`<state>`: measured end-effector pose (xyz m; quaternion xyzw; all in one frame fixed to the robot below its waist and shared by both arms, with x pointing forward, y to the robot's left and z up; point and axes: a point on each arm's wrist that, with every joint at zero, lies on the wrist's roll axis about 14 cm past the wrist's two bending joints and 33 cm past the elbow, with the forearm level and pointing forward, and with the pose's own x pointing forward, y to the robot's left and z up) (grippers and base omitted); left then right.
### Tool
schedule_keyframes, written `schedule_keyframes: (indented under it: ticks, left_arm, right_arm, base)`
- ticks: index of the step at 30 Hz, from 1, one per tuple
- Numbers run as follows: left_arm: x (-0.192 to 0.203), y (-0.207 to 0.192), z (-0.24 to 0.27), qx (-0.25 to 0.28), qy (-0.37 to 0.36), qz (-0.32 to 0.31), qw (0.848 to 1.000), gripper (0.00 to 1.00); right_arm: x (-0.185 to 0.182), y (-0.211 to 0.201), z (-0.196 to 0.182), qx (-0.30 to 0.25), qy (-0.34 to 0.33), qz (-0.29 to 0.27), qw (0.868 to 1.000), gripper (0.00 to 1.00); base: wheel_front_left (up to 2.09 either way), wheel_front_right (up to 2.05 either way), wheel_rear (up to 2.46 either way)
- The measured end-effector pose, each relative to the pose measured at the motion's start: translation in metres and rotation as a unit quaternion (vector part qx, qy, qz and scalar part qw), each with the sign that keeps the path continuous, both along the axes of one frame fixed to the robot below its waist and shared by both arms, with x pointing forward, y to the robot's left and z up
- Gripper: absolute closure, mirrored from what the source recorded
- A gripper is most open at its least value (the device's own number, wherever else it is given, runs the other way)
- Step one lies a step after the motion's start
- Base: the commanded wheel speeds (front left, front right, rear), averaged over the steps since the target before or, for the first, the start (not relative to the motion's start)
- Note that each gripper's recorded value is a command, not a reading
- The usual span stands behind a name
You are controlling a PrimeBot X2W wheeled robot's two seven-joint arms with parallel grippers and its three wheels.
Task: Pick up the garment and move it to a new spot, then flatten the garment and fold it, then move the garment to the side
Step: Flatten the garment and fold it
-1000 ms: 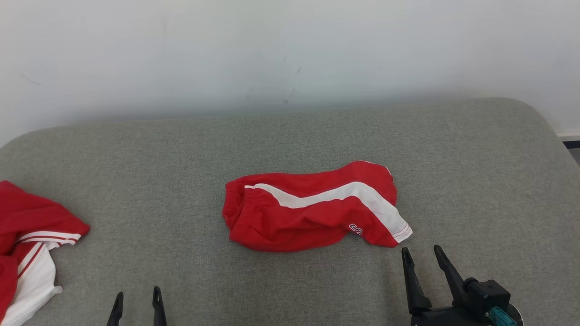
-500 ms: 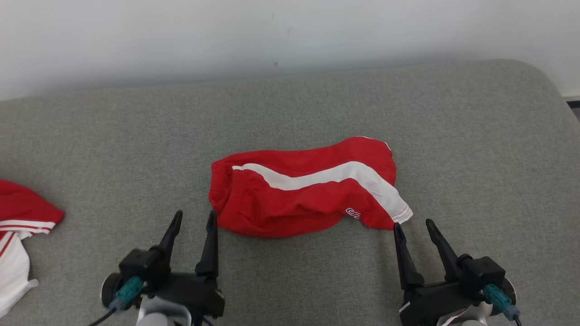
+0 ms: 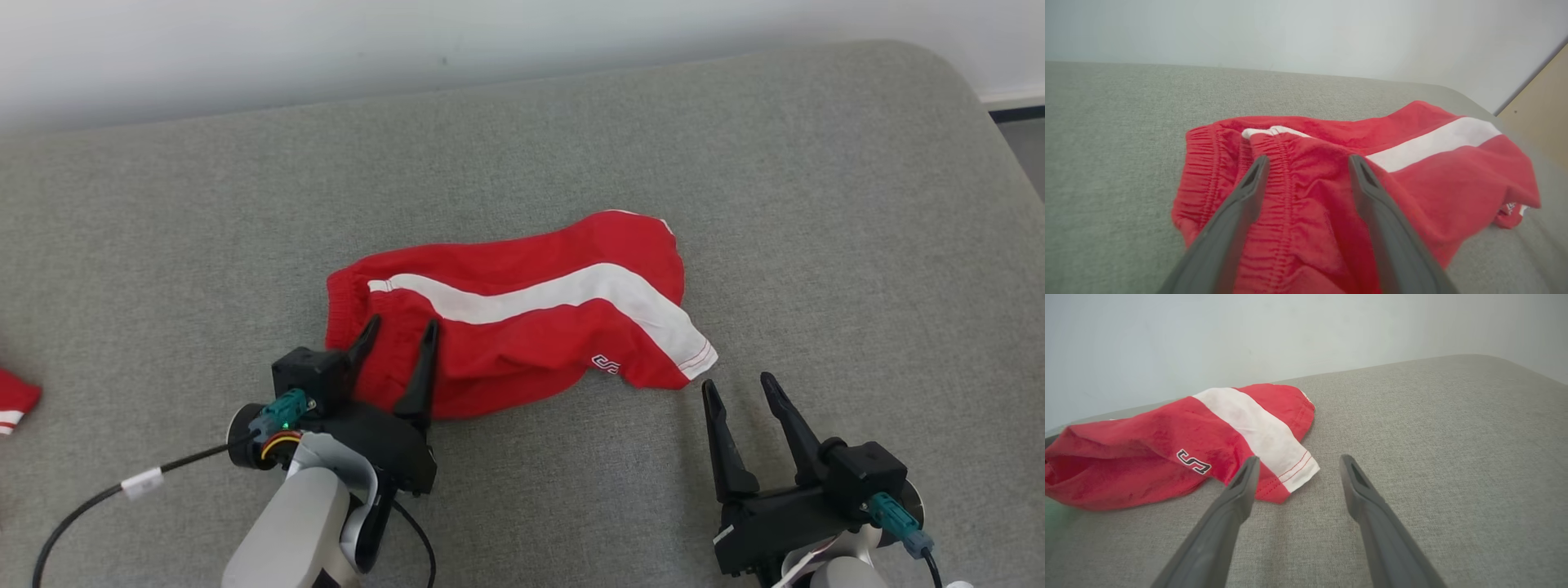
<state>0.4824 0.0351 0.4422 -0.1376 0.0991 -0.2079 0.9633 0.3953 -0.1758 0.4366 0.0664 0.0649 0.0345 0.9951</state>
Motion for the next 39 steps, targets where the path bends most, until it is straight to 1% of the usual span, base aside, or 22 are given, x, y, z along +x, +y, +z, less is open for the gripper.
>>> schedule_keyframes:
  ticks: [4, 9, 12, 13, 14, 15, 20, 25, 30, 37, 39]
  left_arm:
    - [0.005, 0.001, -0.01, 0.007, 0.018, -0.001, 1.0, 0.0]
    - [0.006, 0.012, -0.021, 0.016, 0.037, 0.012, 0.999, 0.0]
    - [0.003, 0.009, -0.022, 0.02, 0.039, 0.005, 0.999, 0.0]
    - [0.004, 0.007, -0.02, 0.017, 0.036, 0.003, 0.999, 0.17]
    - [0.004, 0.005, -0.017, 0.016, 0.032, 0.0, 0.999, 0.17]
    - [0.004, 0.003, -0.014, 0.014, 0.028, -0.002, 1.0, 1.0]
    - [0.001, 0.0, 0.003, 0.0, 0.001, -0.005, 1.0, 1.0]
    - [-0.008, 0.008, 0.035, -0.015, -0.052, 0.005, 0.999, 1.0]
    - [-0.037, 0.021, 0.041, -0.009, -0.07, 0.011, 0.997, 1.0]
    - [-0.082, 0.03, 0.036, 0.006, -0.069, -0.006, 0.998, 1.0]
    - [-0.096, 0.036, 0.027, 0.015, -0.056, -0.006, 0.998, 1.0]
  right_arm:
    - [0.0, -0.003, -0.003, 0.0, 0.005, -0.004, 1.0, 0.0]
    - [0.001, -0.002, -0.004, 0.003, 0.006, -0.003, 1.0, 0.0]
    - [0.002, 0.002, -0.004, 0.004, 0.006, 0.002, 1.0, 0.0]
    - [0.002, 0.003, -0.004, 0.004, 0.005, 0.004, 1.0, 0.0]
    - [0.003, 0.004, -0.004, 0.005, 0.005, 0.005, 1.0, 0.0]
    - [0.003, 0.005, -0.003, 0.005, 0.003, 0.006, 1.0, 0.0]
    - [0.003, 0.008, 0.0, 0.007, -0.001, 0.009, 1.0, 0.0]
    - [-0.003, 0.007, 0.001, 0.009, -0.001, 0.006, 1.0, 0.0]
    - [-0.008, 0.014, 0.004, 0.013, -0.003, 0.014, 1.0, 0.0]
    - [-0.013, 0.029, 0.014, 0.021, -0.016, 0.034, 0.999, 0.0]
    - [-0.015, 0.033, 0.017, 0.022, -0.021, 0.038, 0.999, 0.0]
  base:
    - [0.0, 0.0, 0.0]
    - [0.0, 0.0, 0.0]
    - [0.0, 0.0, 0.0]
    - [0.0, 0.0, 0.0]
    - [0.0, 0.0, 0.0]
    - [0.0, 0.0, 0.0]
    - [0.0, 0.0, 0.0]
    - [0.0, 0.0, 0.0]
    - [0.0, 0.0, 0.0]
    - [0.0, 0.0, 0.0]
    - [0.0, 0.0, 0.0]
